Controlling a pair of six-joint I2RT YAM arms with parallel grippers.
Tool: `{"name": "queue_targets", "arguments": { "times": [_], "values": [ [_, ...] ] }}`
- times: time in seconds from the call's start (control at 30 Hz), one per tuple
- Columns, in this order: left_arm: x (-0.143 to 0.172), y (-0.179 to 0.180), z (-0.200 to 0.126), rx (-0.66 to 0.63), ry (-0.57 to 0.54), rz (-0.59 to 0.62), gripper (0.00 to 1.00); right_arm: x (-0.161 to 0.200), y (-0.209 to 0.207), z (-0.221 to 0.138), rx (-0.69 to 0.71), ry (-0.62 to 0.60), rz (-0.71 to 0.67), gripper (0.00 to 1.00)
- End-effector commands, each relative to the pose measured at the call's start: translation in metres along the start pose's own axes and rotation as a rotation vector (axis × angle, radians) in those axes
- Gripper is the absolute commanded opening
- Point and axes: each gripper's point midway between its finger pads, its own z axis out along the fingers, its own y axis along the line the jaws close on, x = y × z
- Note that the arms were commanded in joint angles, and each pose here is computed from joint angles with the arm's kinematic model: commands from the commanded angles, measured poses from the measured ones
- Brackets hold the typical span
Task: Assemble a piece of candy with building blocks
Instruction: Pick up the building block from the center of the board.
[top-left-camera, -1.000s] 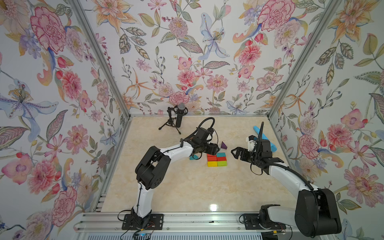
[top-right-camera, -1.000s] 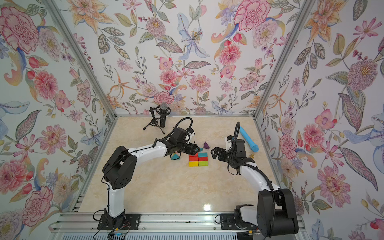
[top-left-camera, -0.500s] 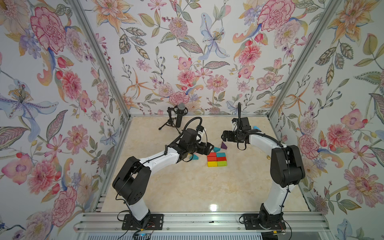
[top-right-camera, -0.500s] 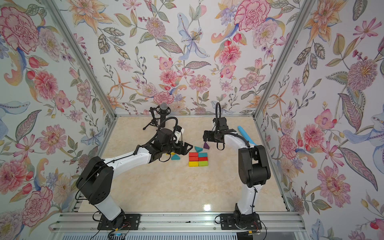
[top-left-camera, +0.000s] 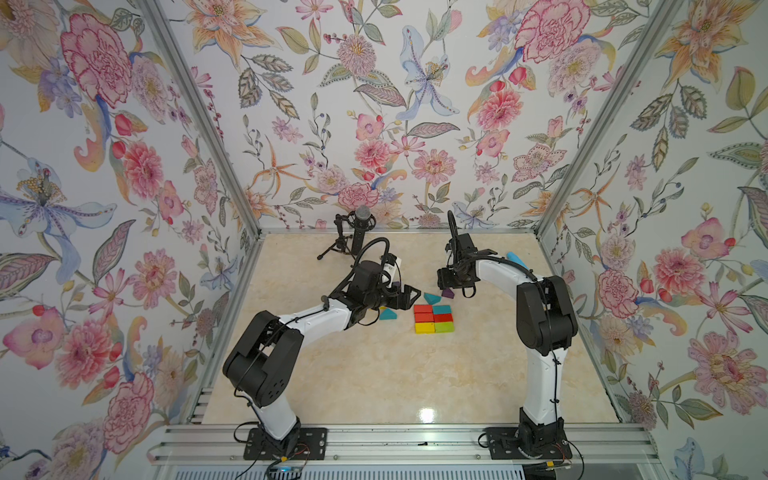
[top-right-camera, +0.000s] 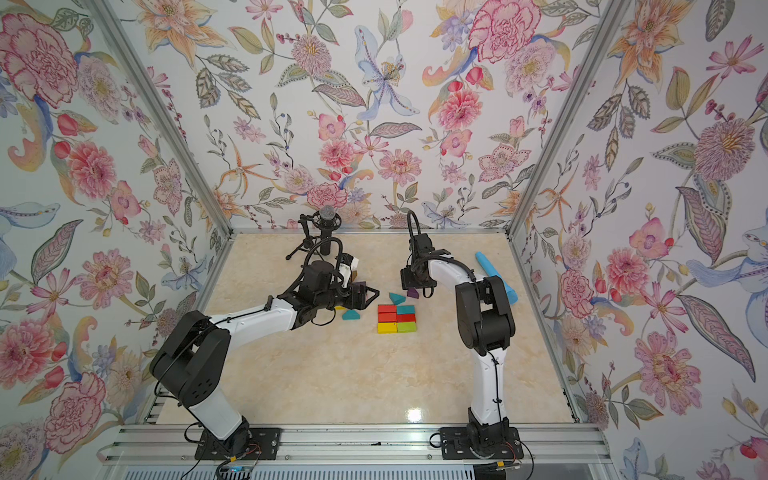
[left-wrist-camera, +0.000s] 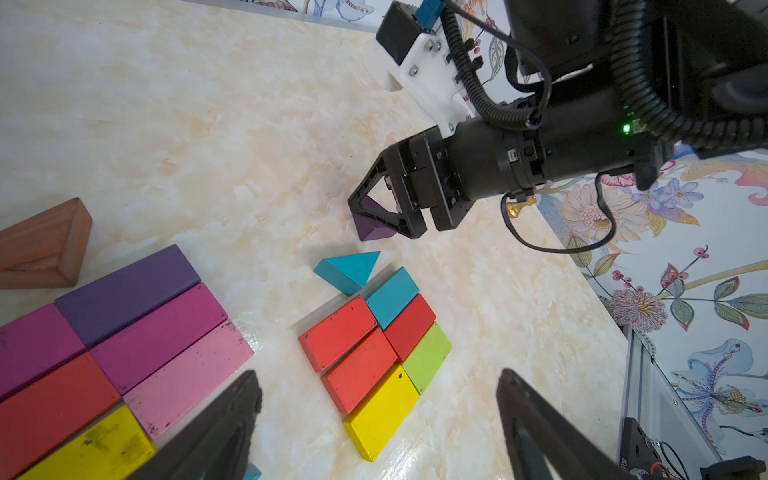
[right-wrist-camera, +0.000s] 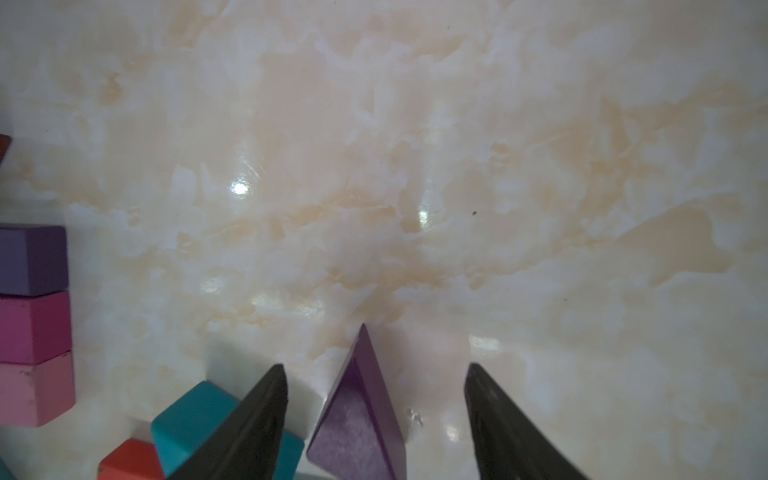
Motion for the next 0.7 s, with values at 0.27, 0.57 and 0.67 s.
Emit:
{"name": "queue_targets", "arguments": {
  "times": [0.27,0.57,0.67],
  "values": [
    [-0.001,0.010,-0.005,0.017,-0.022,-0.033,0.90,0.022,-0.002,0.015,0.033,0.091,-0.047,0.62],
    [-0.005,0.013,-0.008,0.017,-0.036,-0.044,0.90,0.028,0.002,0.019,0.034,0.112,-0.058,0.61],
    [-0.004,0.013,-0.010,0.020,-0.038,-0.048,0.90,0.029,0.000,0.018,0.040,0.114,-0.059,0.56]
  ]
}}
